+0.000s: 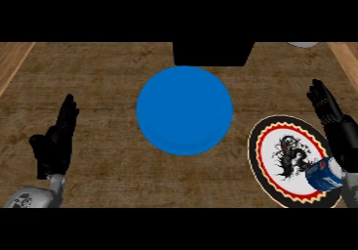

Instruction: Pick the can from the plate and place it in the plate

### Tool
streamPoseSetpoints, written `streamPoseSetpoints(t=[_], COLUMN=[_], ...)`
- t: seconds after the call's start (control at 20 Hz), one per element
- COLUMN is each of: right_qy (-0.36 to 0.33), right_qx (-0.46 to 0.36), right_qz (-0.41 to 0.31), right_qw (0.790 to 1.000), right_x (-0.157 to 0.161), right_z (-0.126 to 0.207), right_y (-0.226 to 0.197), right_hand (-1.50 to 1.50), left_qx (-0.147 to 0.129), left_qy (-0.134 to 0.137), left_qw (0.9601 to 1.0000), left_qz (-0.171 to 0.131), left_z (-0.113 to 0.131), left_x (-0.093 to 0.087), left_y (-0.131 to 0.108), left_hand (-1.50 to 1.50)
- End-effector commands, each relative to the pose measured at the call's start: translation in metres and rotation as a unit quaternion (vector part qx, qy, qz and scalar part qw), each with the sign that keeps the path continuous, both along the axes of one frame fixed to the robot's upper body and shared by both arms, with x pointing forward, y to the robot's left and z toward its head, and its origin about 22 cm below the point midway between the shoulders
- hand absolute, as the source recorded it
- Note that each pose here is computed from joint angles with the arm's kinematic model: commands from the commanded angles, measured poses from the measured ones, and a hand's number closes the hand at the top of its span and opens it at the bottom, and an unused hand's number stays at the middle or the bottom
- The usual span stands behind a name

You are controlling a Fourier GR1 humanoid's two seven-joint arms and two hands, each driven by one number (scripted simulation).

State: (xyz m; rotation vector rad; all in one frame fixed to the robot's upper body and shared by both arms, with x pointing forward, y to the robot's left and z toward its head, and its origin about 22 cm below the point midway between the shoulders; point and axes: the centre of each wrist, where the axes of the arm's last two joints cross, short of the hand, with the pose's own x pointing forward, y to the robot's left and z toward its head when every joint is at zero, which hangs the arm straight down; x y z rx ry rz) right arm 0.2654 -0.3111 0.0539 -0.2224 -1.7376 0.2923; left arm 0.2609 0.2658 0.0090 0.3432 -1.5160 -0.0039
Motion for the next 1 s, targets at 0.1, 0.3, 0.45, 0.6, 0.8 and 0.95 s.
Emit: streamPoseSetpoints(t=[0.1, 0.3, 0.45, 0.6, 0.8, 0.95], right_qy=[0.001, 0.061, 0.094, 0.061, -0.011, -0.059], right_qx=[-0.004, -0.303, -0.312, -0.146, -0.077, -0.093], right_qz=[0.064, 0.001, -0.067, -0.142, -0.155, -0.161], right_qw=[0.998, 0.951, 0.943, 0.977, 0.985, 0.981], right_x=[0.024, 0.024, 0.011, -0.007, -0.026, -0.033], right_z=[0.009, 0.02, -0.032, -0.059, -0.078, -0.061], right_y=[0.048, -0.015, 0.024, 0.077, 0.089, 0.07], right_hand=[1.5, 1.5, 1.5, -1.5, -1.5, -1.5], left_qx=[0.019, 0.03, 0.022, 0.016, 0.016, 0.013], left_qy=[-0.072, -0.093, -0.094, -0.09, -0.098, -0.099], left_qw=[0.9951, 0.989, 0.9845, 0.9856, 0.9851, 0.9847], left_qz=[-0.064, -0.111, -0.147, -0.142, -0.141, -0.143], left_z=[0.053, 0.065, 0.08, 0.078, 0.09, 0.071], left_x=[0.026, 0.031, 0.032, 0.024, 0.036, 0.032], left_y=[0.006, -0.005, -0.007, 0.02, 0.019, 0.021], left_hand=[0.0, 0.0, 0.0, 0.0, 0.0, 0.0])
